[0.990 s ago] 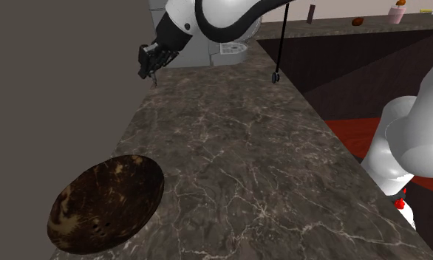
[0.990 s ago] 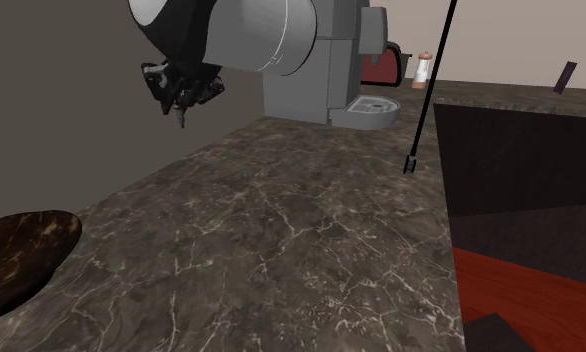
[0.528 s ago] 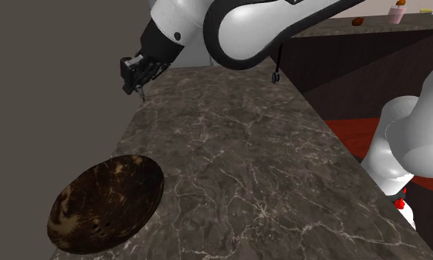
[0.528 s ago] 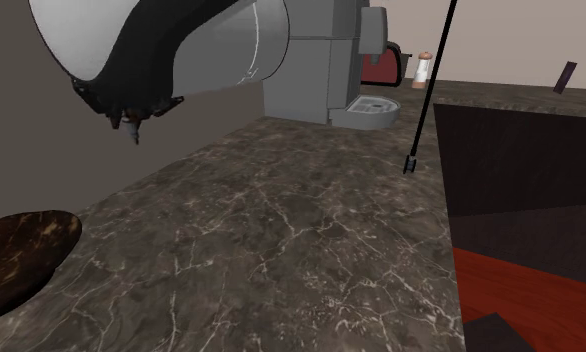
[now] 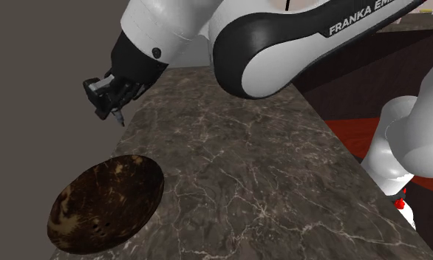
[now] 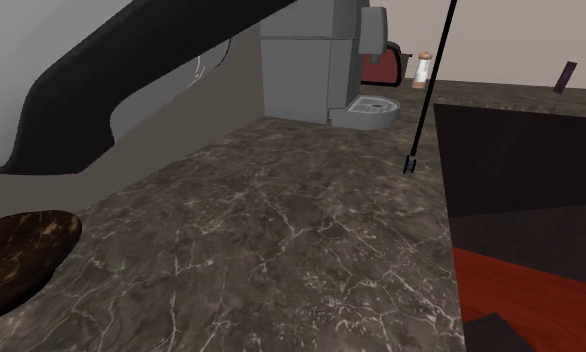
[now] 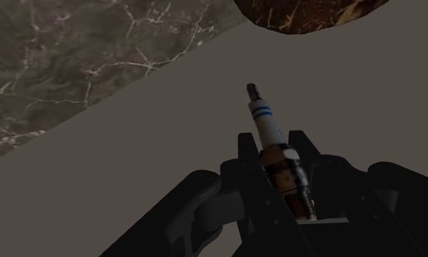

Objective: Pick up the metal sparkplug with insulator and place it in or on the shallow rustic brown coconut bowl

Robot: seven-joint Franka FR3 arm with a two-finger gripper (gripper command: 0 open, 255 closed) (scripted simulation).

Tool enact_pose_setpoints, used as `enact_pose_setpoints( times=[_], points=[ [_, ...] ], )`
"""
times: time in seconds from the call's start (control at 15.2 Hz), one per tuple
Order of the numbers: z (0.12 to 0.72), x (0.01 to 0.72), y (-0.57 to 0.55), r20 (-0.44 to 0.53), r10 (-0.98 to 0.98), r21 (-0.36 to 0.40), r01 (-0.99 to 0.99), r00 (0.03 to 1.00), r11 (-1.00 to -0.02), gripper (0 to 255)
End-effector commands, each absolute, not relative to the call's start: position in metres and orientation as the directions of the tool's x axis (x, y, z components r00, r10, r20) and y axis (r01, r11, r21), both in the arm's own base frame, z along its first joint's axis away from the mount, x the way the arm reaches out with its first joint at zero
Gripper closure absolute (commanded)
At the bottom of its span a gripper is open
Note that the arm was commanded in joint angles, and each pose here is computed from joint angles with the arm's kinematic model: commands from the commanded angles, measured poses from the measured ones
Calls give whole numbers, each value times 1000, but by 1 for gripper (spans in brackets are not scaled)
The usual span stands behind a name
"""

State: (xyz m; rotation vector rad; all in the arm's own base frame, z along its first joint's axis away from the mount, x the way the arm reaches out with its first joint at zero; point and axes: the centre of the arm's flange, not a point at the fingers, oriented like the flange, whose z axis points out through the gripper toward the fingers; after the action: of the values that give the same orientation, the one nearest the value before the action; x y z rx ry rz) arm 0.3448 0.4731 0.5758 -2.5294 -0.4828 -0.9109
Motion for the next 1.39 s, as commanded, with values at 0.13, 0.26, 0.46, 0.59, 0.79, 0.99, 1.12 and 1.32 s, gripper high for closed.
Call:
enact_pose_setpoints(
  times=[0.13,0.26,0.46,0.59,0.79,0.99,1.12,1.32],
  points=[
    [576,307,512,663,178,-257,445,727,-858,255],
    [576,289,531,663,178,-257,445,727,-858,255],
    [571,268,552,663,178,-257,445,727,-858,255],
    [560,268,552,663,178,-257,445,727,-858,255],
    [544,268,552,663,178,-257,445,727,-858,255],
    [528,268,552,663,178,-257,445,727,-858,255],
    [518,268,552,663,178,-257,445,727,-858,255],
    [506,268,552,663,178,-257,445,727,-858,255]
  ],
)
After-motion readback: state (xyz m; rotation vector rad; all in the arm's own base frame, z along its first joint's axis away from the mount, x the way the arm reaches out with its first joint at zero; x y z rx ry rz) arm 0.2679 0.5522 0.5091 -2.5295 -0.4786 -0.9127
